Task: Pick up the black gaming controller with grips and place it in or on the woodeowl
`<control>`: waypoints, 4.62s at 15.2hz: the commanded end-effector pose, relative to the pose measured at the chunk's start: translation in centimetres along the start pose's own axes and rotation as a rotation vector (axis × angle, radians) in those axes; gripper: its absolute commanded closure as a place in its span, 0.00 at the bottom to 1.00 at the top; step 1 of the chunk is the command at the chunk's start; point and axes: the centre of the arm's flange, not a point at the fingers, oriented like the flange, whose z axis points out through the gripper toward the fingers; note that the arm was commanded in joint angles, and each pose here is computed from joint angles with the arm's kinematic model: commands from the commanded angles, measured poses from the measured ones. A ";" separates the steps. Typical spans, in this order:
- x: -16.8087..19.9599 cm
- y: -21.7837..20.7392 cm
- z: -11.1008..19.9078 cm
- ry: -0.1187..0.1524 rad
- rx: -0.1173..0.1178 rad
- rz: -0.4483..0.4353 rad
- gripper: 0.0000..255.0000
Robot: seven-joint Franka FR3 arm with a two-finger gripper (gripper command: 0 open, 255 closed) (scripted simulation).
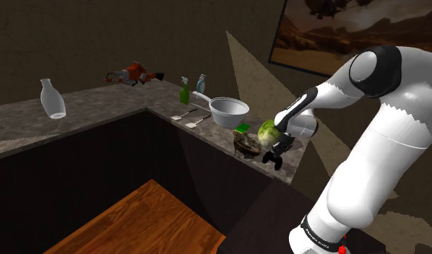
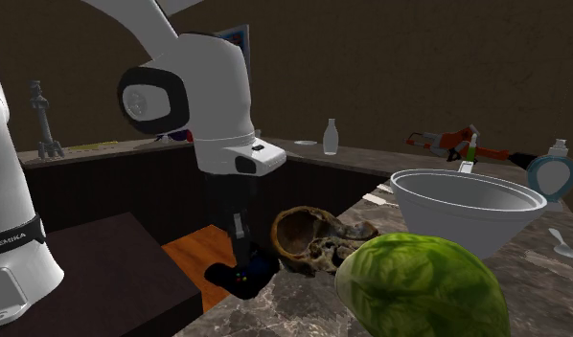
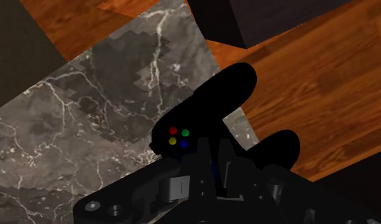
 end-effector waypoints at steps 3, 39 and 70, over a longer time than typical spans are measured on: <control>0.2 -0.1 -2.2 -0.001 -0.002 -0.001 1.00; 20.2 -5.1 -14.3 -0.001 -0.002 -0.001 1.00; 22.8 -5.4 -3.9 -0.001 -0.002 -0.001 0.00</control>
